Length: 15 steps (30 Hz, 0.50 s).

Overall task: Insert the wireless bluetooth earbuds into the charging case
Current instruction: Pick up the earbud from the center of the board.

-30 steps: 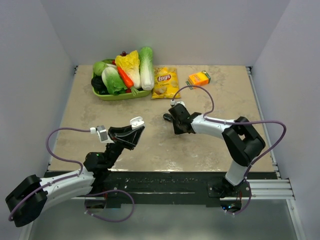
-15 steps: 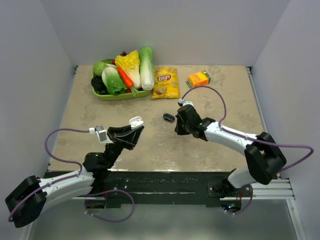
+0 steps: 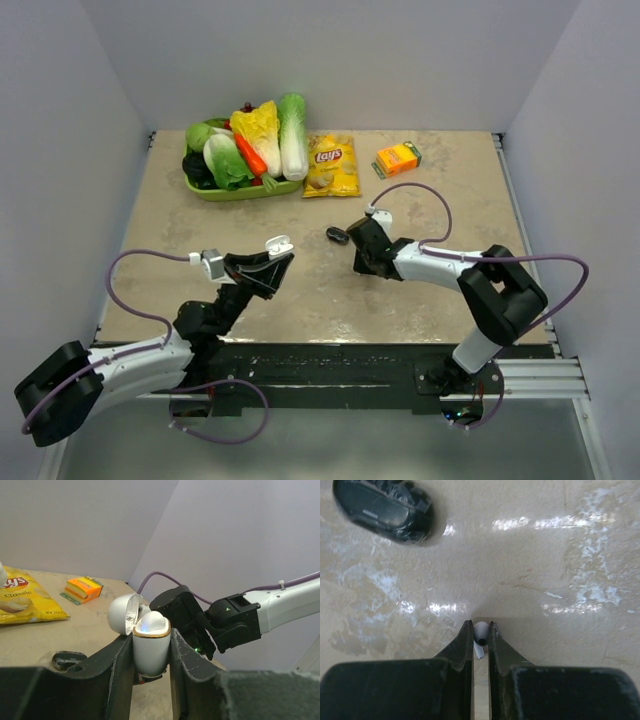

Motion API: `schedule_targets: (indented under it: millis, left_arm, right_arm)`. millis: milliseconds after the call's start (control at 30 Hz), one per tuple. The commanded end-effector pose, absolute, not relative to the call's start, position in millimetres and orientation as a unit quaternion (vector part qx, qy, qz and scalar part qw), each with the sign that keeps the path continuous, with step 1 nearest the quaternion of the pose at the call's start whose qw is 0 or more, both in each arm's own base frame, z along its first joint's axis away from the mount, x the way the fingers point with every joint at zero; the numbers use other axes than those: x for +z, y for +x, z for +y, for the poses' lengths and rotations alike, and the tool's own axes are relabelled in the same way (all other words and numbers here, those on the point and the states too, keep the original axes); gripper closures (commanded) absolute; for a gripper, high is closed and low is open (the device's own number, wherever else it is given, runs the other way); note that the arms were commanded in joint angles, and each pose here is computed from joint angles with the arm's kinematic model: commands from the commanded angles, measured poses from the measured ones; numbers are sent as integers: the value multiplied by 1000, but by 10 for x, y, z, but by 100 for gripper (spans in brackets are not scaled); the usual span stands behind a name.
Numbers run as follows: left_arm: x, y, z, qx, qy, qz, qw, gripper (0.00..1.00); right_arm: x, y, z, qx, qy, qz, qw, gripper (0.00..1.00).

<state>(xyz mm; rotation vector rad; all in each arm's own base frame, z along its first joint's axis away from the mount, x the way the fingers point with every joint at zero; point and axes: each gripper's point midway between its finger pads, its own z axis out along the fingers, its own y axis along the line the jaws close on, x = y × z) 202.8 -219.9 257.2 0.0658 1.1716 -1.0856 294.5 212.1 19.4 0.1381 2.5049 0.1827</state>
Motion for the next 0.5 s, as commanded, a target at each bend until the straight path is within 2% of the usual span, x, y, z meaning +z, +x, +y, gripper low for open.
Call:
schedule_targets:
  millis: [0, 200, 233, 267, 367, 467]
  left_arm:
    - [2150, 1766, -1911, -491, 31, 518, 699, 100]
    - [2136, 1760, -1875, -488, 28, 518, 703, 100]
    - [2127, 1756, -1871, -487, 28, 518, 702, 100]
    - [2132, 1761, -1867, -486, 27, 518, 703, 100]
    - [2115, 1761, -1861, -484, 28, 520, 703, 100]
    - [2109, 1758, -1863, -485, 28, 520, 703, 100]
  right_arm:
    - [300, 3154, 2027, 48, 138, 926, 349, 100]
    - [249, 3148, 2063, 42, 127, 933, 335, 100]
    - [233, 3135, 2052, 39, 121, 935, 332, 97]
    - [229, 3127, 2056, 40, 117, 936, 330, 87]
    - [222, 3090, 2040, 37, 103, 939, 325, 69]
    - [230, 3064, 2023, 32, 88, 942, 322, 58]
